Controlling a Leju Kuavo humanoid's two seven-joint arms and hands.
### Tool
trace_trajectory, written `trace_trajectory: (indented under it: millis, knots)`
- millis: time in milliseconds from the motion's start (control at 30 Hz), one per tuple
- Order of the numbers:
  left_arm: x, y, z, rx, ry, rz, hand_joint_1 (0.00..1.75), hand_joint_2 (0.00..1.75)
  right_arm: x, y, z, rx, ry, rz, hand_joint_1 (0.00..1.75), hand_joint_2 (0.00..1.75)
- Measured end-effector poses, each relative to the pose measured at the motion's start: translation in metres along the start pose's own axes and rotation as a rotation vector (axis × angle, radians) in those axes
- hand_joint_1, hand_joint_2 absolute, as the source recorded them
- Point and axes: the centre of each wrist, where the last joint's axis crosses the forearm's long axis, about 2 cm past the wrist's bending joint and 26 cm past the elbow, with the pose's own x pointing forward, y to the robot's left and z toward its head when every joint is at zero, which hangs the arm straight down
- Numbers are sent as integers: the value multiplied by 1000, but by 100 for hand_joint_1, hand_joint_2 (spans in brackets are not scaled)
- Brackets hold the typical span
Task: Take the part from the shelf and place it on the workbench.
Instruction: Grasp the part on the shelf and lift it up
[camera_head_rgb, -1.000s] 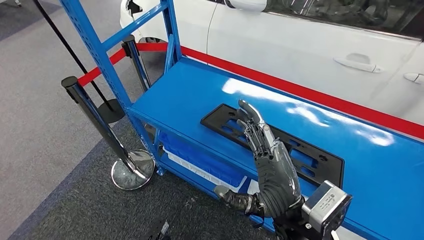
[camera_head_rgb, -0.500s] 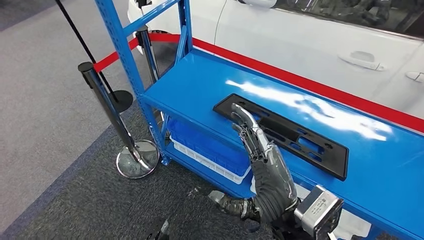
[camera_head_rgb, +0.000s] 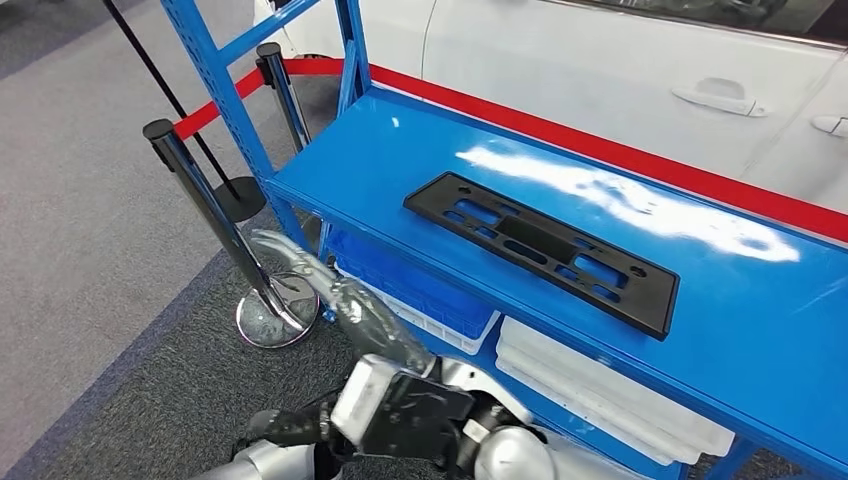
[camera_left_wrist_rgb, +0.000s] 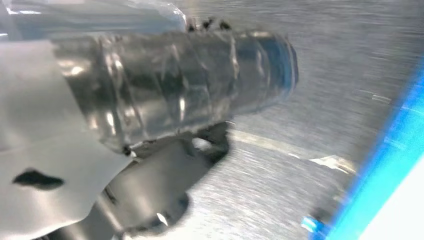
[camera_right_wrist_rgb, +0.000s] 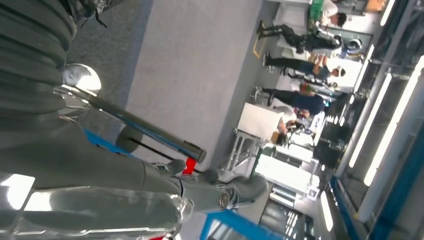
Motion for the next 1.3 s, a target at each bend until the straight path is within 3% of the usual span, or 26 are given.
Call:
trace_trajectory:
  millis: [300, 533, 633, 767, 833, 967, 1300]
  knots:
    - [26, -22, 11, -43, -65, 16, 0, 0, -23, 20, -56, 73, 224, 169, 0, 175]
    - [30, -44, 21, -85, -61, 12, 0, 0, -45, 13, -70, 84, 436, 319, 0, 175]
    - [2, -41, 17, -145, -67, -36, 0, 0, -62, 1, -66, 37, 553, 425, 0, 175]
    - [-79, -12, 6, -235, -130, -93, 0, 0, -85, -37, -55, -40, 645, 564, 0, 175]
    - [-104, 0, 4, -234, -110, -107, 0, 0, -95, -54, -46, -63, 700, 624, 0, 175]
    - [-122, 7, 5, -220, -46, -126, 0, 0, -106, -69, -36, -86, 800, 727, 0, 175]
    - [-134, 9, 7, -227, -9, -153, 0, 0, -126, -99, -10, -124, 963, 1009, 0, 175]
